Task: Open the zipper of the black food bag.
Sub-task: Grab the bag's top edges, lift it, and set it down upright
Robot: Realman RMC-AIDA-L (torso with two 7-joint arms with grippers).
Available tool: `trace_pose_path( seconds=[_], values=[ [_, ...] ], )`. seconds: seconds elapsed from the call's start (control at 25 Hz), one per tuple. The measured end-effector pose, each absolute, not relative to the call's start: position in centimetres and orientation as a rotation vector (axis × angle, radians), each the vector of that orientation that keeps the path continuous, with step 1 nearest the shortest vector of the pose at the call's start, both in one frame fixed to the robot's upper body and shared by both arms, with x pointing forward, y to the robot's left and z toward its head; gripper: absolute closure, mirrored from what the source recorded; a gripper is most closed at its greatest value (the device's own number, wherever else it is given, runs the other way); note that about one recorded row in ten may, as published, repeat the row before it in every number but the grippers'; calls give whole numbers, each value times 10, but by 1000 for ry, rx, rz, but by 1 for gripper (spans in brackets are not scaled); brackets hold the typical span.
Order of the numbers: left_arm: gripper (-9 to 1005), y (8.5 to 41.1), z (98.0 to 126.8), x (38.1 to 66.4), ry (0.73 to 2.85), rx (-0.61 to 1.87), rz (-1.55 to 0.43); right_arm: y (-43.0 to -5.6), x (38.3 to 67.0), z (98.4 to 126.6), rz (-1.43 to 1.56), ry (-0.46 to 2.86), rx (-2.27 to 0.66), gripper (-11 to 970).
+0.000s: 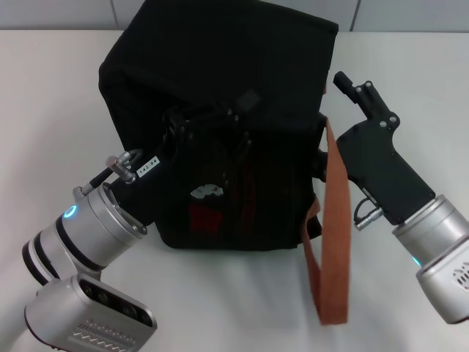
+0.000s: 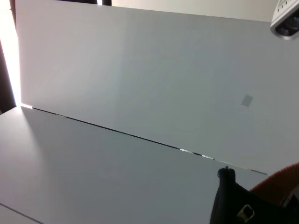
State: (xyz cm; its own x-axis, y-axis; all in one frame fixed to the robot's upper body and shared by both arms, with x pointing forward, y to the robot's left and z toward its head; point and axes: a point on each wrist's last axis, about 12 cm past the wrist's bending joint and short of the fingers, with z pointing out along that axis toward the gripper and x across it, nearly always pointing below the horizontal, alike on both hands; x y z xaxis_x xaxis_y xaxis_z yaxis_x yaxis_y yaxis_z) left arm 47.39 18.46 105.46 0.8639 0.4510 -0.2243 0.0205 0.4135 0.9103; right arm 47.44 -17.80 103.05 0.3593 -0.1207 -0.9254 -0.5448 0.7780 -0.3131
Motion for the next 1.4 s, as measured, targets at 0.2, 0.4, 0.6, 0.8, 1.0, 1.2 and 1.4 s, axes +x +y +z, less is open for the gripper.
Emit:
trace_pose_path(
  seconds=[0.2,0.4,0.6,0.8,1.0,1.2,1.4],
  values=[
    [912,184,1055,474,479,1121,283,-176,478,1034,288,1169,-663,124],
    [911,184,1055,474,479,1121,283,-176,481,1037,262,1153,-660,124],
    [911,185,1054,473,478,1121,282,-175,471,1036,302,1131,-674,124],
    [912,185,1054,473,480,1124,282,-173,465,1029,322,1163,-719,124],
    [912,183,1055,474,481,1121,279,-171,468,1030,303,1147,-744,124],
    [911,183,1055,474,482,1117,277,-169,469,1034,235,1105,-742,125],
    [911,182,1055,474,481,1117,277,-170,470,1036,179,1092,-732,125]
  ],
)
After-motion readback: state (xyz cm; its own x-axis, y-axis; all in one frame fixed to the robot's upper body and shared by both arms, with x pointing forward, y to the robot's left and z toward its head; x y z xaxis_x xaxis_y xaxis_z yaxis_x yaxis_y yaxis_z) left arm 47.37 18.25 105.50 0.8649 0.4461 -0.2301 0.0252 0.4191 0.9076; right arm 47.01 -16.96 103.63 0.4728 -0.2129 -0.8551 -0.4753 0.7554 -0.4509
